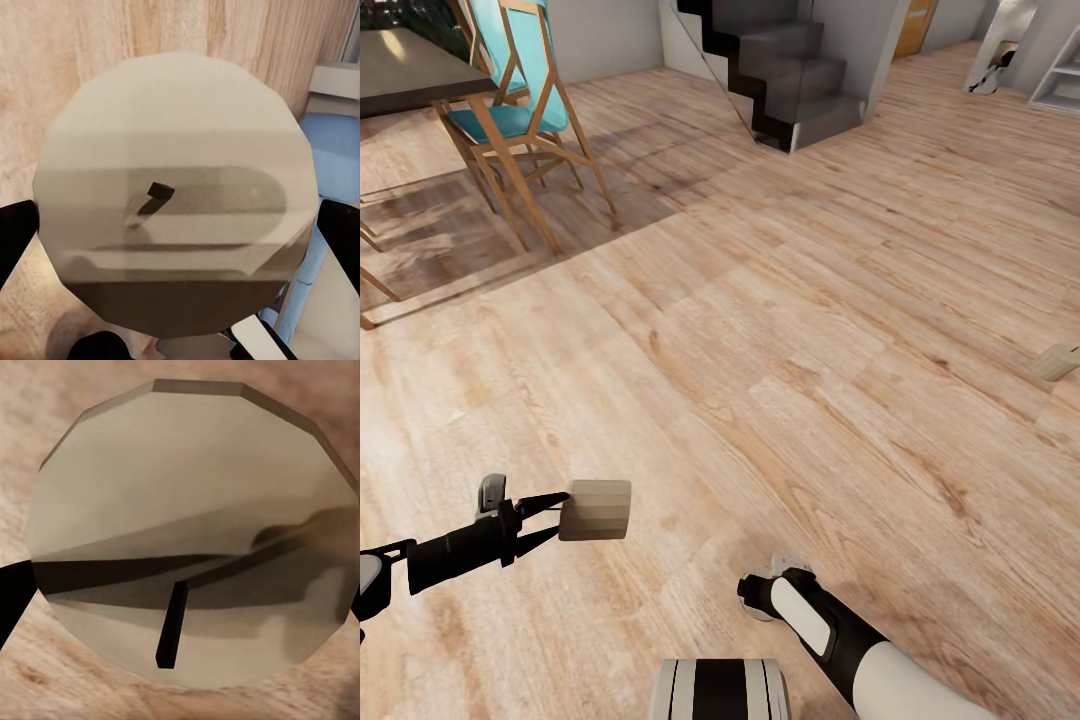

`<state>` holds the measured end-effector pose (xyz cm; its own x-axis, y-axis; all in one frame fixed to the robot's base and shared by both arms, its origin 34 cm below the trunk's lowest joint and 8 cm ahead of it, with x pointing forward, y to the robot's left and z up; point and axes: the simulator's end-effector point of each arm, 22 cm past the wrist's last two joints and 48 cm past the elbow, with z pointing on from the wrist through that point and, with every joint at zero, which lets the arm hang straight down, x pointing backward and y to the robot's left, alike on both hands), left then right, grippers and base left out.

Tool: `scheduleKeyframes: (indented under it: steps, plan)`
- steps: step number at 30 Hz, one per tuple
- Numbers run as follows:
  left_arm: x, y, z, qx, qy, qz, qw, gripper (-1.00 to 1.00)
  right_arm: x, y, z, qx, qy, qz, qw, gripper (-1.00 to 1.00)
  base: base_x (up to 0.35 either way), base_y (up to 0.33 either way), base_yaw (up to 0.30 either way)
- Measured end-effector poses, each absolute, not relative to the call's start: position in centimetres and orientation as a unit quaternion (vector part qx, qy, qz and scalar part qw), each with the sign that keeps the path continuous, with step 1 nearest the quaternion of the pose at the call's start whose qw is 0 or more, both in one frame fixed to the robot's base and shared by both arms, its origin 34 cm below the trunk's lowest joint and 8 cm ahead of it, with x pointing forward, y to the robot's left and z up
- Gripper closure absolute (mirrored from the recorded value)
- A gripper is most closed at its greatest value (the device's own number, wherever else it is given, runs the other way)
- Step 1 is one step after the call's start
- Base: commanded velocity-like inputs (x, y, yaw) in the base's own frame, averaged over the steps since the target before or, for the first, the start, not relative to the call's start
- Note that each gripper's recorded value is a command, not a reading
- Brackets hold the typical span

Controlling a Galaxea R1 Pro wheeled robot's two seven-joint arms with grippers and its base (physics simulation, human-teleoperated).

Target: Place each of the two pumpkins and all three candles from the living room inside a cabinet in the living room (use any cabinet), then make sure every cabinet is closed, and position the cauldron so it is next to a table in the living room.

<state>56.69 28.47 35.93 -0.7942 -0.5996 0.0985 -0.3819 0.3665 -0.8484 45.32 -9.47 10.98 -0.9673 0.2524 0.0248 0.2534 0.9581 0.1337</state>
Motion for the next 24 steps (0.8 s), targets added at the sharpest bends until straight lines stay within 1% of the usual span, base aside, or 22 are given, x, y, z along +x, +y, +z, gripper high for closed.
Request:
scheduleKeyframes:
  steps: [12,24]
  plan:
    - [56.7,28.4,35.9,-0.299,0.819,-0.477,0.114,1.00,45.3,-9.5,11.0,-0.128,-0.989,-0.068,0.004,1.00,0.000,0.000,0.000]
    - [57.1,28.3,38.2,-0.287,0.818,-0.482,0.131,1.00,47.2,-9.8,12.9,-0.117,-0.991,-0.065,-0.022,1.00,0.000,0.000,0.000]
